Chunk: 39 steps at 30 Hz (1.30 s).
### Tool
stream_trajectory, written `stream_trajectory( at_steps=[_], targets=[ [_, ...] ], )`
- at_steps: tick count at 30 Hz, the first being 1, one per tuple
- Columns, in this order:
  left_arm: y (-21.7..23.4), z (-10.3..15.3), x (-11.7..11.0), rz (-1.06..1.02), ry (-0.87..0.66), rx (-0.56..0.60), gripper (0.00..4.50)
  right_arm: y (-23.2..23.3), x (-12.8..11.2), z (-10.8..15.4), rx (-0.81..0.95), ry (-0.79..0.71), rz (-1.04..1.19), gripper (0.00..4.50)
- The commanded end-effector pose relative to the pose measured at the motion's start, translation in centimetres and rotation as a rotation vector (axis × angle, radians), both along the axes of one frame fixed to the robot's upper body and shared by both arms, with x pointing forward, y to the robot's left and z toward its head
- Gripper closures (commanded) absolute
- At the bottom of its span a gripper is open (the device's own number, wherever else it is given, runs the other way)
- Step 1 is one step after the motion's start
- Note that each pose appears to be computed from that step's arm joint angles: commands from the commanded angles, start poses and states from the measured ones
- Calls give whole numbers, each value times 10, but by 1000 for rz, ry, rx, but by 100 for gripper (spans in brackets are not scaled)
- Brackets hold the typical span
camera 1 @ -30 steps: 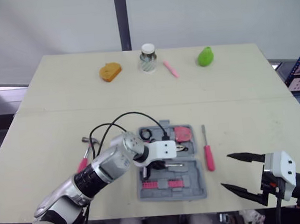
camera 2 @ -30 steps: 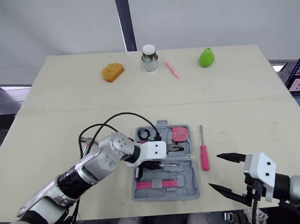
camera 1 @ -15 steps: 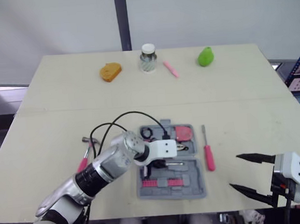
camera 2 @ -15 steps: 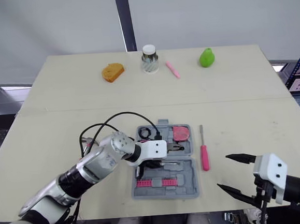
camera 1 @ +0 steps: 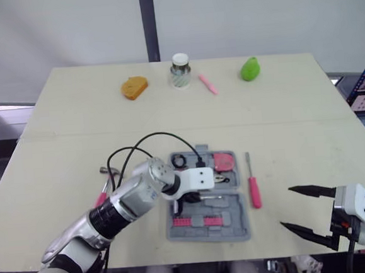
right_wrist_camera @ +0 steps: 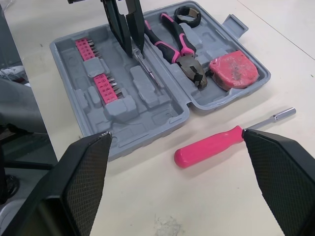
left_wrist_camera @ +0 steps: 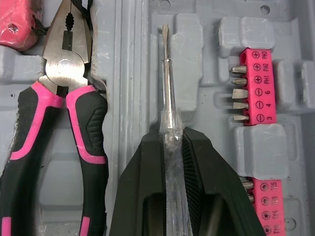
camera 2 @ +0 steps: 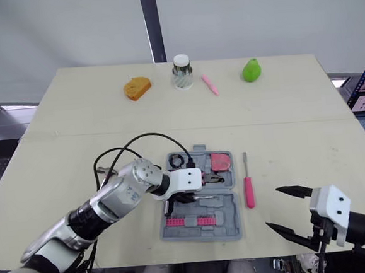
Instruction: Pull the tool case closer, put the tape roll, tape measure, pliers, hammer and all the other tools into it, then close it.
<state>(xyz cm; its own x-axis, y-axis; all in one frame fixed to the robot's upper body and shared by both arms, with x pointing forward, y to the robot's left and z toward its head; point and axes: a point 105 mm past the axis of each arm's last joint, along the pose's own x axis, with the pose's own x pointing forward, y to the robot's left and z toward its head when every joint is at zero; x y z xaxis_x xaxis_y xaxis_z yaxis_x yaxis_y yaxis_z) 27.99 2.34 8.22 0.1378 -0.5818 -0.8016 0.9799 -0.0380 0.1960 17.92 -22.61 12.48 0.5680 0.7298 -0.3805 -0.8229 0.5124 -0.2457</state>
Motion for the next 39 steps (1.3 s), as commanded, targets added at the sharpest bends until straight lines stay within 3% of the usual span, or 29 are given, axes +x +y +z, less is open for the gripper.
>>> stream_trajectory(
  at_steps=[1, 17, 39],
  targets=[
    [-3, 13, 4, -15, -48, -22, 449, 1, 0, 3, -4, -11, 14, 0],
    [-5, 6, 6, -104, -50, 46, 449, 5, -5, 2, 1, -17, -4, 0],
    [-7, 11, 12, -96, -59, 44, 449, 5, -7, 1, 0, -14, -17, 0]
  ],
)
